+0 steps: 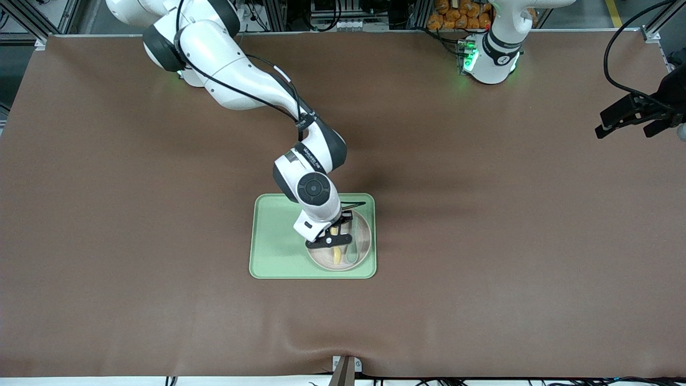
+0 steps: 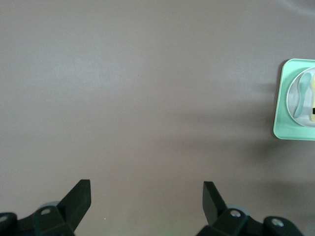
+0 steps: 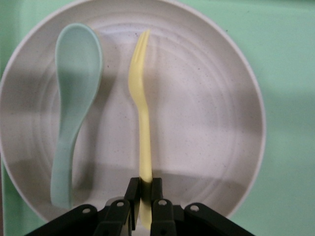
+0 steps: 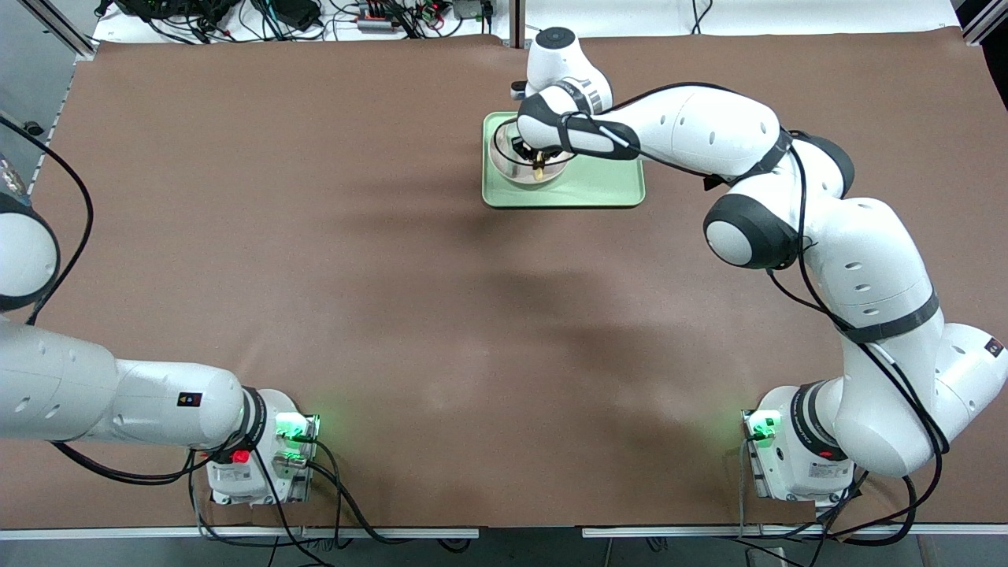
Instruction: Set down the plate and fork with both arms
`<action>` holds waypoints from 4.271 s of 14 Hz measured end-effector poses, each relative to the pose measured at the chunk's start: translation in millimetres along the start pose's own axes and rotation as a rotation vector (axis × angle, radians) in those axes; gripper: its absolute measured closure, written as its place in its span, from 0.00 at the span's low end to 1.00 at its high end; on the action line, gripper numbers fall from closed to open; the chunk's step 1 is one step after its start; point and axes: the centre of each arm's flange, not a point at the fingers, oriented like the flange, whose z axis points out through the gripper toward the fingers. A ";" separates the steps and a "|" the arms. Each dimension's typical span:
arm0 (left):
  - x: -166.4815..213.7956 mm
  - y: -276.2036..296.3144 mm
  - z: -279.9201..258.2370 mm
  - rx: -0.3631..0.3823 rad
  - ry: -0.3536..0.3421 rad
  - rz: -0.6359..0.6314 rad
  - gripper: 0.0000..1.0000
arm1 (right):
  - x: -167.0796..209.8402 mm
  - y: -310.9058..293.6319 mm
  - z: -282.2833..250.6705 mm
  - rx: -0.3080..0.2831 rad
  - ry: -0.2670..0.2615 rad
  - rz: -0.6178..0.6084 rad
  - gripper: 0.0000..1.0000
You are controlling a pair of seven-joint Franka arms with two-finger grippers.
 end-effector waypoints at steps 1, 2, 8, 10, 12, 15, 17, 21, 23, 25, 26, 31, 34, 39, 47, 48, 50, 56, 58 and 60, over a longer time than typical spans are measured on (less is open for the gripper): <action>-2.9 2.0 1.4 0.017 -0.003 0.007 0.00 | 3.1 1.3 -10.0 0.003 0.001 0.009 0.90; -5.8 6.3 2.4 0.048 -0.004 0.020 0.00 | 8.0 5.3 -22.0 0.012 0.008 0.022 0.92; -15.2 23.0 -0.6 0.084 0.004 0.051 0.00 | 33.4 56.5 -53.9 0.017 -0.007 0.089 0.92; -17.8 21.9 -1.2 0.084 0.004 0.050 0.00 | 38.7 81.8 -58.4 0.003 -0.055 0.067 0.92; -20.7 21.2 -1.9 0.084 0.004 0.049 0.00 | 45.6 114.5 -68.7 -0.003 -0.099 0.050 0.92; -23.4 20.1 -1.7 0.084 0.003 0.048 0.00 | 45.1 141.5 -68.4 -0.005 -0.138 0.027 0.92; -23.3 18.8 -0.9 0.084 0.001 0.045 0.00 | 38.2 143.7 -56.1 -0.014 -0.167 0.004 0.92; -22.6 14.1 1.5 0.085 -0.002 0.037 0.00 | 27.9 147.6 -24.6 -0.022 -0.186 -0.010 0.92; -22.3 13.7 3.3 0.085 -0.004 0.036 0.00 | 24.4 147.5 -13.9 -0.026 -0.182 -0.016 0.92; -22.1 13.5 5.1 0.085 -0.005 0.036 0.00 | 23.0 147.9 -10.0 -0.028 -0.182 -0.023 0.76; -21.7 13.5 6.2 0.085 -0.004 0.036 0.00 | 23.3 148.0 -11.3 -0.028 -0.180 -0.024 0.67; -20.8 13.2 9.1 0.085 -0.003 0.036 0.00 | 31.7 149.5 -55.4 -0.019 -0.146 -0.021 0.17; -20.8 13.0 9.4 0.085 -0.003 0.035 0.00 | 52.3 195.6 -109.5 -0.008 -0.138 0.043 0.00; -20.3 13.1 10.2 0.085 -0.001 0.036 0.00 | 56.3 279.0 -229.1 0.031 -0.076 0.144 0.00; -19.6 13.2 11.3 0.084 0.003 0.036 0.00 | -11.0 372.0 -393.2 0.101 -0.049 0.228 0.00; -19.5 13.2 11.2 0.084 0.004 0.036 0.00 | -24.5 374.4 -413.3 0.095 -0.040 0.231 0.00; -19.4 13.2 11.4 0.084 0.004 0.036 0.00 | -45.9 375.4 -440.5 0.081 -0.012 0.238 0.00; -18.2 13.2 12.3 0.083 0.013 0.036 0.00 | -117.2 376.3 -452.9 0.031 0.052 0.240 0.00; -17.7 13.2 11.9 0.083 0.017 0.036 0.00 | -134.3 365.9 -451.8 0.021 0.051 0.224 0.00; -17.6 13.0 11.5 0.083 0.019 0.036 0.00 | -136.7 367.2 -454.5 0.011 0.062 0.221 0.00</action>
